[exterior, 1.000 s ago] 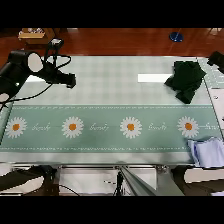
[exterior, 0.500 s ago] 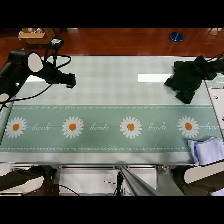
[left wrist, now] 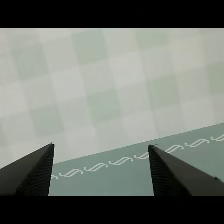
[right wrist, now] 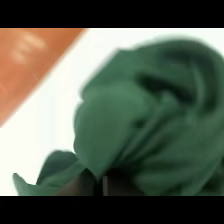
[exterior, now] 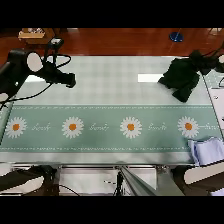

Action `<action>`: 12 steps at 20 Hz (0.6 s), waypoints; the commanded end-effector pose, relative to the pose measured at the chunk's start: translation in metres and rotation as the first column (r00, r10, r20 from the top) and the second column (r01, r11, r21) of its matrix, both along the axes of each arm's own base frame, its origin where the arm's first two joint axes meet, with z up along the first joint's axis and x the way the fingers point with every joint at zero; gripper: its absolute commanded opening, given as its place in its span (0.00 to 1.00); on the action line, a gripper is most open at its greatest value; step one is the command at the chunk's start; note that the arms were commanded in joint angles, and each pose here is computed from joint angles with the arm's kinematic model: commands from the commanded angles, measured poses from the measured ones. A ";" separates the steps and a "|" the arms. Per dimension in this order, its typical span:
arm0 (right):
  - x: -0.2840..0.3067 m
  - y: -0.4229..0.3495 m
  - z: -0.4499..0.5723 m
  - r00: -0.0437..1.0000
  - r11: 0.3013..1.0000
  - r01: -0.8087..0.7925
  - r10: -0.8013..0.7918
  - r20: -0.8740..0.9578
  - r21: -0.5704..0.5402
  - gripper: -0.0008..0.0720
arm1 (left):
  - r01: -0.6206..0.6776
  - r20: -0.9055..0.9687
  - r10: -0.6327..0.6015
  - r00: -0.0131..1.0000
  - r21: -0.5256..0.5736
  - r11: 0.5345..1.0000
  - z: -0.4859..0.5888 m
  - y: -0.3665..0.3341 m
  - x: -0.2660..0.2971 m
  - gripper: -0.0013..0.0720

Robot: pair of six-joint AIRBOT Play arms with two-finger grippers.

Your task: Fold the shirts.

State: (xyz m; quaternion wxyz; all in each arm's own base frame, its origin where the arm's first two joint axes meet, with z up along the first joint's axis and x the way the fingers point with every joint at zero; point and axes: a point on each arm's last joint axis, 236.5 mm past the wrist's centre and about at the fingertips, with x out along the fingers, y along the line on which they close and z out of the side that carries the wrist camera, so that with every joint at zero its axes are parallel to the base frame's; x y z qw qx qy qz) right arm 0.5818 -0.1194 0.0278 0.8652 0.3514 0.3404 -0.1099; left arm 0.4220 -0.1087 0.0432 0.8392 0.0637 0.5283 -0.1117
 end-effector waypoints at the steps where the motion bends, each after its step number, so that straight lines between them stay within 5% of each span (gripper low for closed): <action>1: -0.005 0.003 0.093 0.982 0.990 -0.046 0.069 0.174 -0.135 0.04 | 0.002 -0.006 -0.002 1.000 0.002 1.000 0.018 0.001 -0.003 0.77; 2: -0.013 0.006 0.126 0.971 0.982 -0.057 0.097 0.221 -0.182 0.04 | 0.004 -0.006 -0.004 1.000 0.003 1.000 0.030 0.001 -0.005 0.63; 7: -0.087 0.041 0.303 0.850 0.926 -0.022 0.216 0.480 -0.377 0.04 | 0.052 0.142 -0.051 0.989 -0.004 0.999 0.134 0.001 -0.006 0.62; 12: -0.202 0.077 0.448 0.643 0.900 0.108 0.260 0.721 -0.422 0.04 | 0.097 0.454 -0.040 0.890 -0.102 0.990 0.280 -0.003 -0.038 0.64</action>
